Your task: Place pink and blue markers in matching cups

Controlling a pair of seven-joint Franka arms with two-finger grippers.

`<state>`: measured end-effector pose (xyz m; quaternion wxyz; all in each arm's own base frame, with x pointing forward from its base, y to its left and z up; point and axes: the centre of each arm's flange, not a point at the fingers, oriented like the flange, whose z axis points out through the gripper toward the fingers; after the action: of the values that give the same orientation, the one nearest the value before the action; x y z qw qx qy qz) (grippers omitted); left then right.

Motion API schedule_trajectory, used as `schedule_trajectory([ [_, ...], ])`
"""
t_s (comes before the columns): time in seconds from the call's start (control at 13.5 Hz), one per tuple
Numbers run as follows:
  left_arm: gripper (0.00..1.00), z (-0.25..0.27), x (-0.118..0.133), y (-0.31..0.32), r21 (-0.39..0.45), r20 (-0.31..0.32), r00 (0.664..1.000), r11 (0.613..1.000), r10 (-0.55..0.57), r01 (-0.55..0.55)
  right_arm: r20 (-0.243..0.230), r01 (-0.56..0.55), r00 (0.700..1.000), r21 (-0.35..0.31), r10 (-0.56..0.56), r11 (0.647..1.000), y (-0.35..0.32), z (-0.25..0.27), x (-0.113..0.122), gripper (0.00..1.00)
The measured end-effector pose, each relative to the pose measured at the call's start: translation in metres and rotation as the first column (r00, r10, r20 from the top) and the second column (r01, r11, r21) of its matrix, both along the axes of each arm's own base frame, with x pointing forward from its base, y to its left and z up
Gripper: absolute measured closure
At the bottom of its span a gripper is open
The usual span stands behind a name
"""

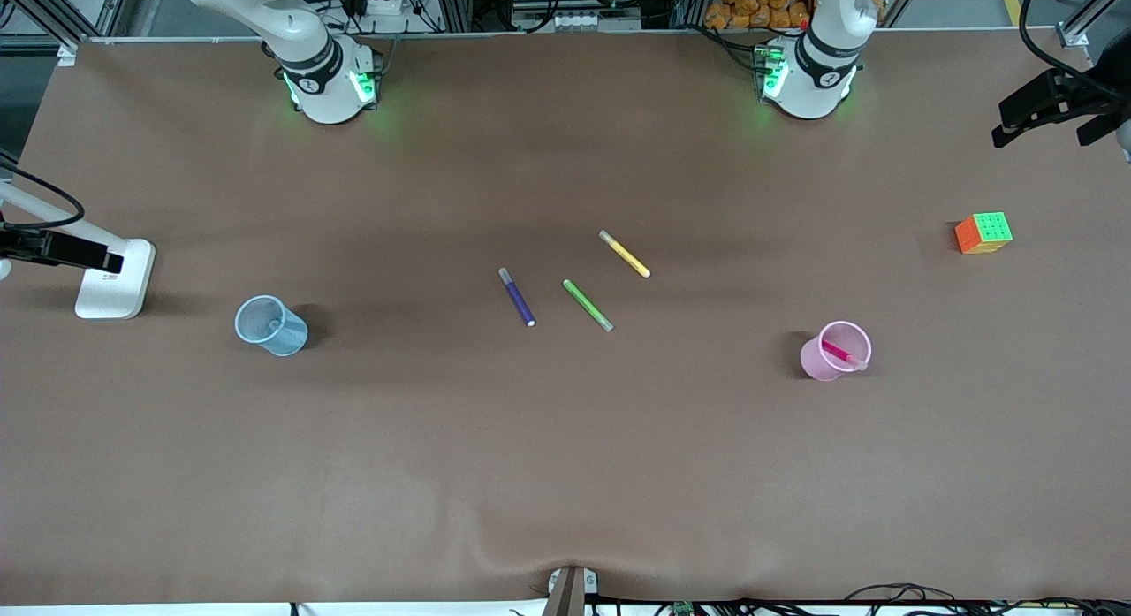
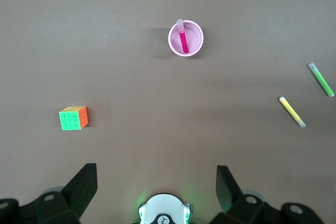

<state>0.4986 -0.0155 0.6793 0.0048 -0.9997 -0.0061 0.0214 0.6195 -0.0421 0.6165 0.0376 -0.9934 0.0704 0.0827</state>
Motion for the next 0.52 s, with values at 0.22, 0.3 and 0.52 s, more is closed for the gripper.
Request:
schedule_trajectory([
  [0.22, 0.00, -0.002, 0.002, -0.008, 0.001, 0.011, 1.000, 1.000, -0.014, 0.014, 0.029, -0.037, 0.999, 0.030, 0.036, 0.999, 0.011, 0.026, -0.013, 0.00],
  [0.3, 0.00, -0.005, 0.003, -0.014, 0.003, 0.011, 1.000, 1.000, -0.024, 0.024, 0.037, -0.047, 0.998, 0.038, 0.045, 0.998, 0.009, 0.034, -0.019, 0.00],
  [0.52, 0.00, -0.013, 0.003, -0.030, 0.011, 0.005, 1.000, 1.000, -0.024, 0.024, 0.048, -0.065, 0.997, 0.019, 0.064, 0.998, 0.005, 0.047, -0.035, 0.00],
])
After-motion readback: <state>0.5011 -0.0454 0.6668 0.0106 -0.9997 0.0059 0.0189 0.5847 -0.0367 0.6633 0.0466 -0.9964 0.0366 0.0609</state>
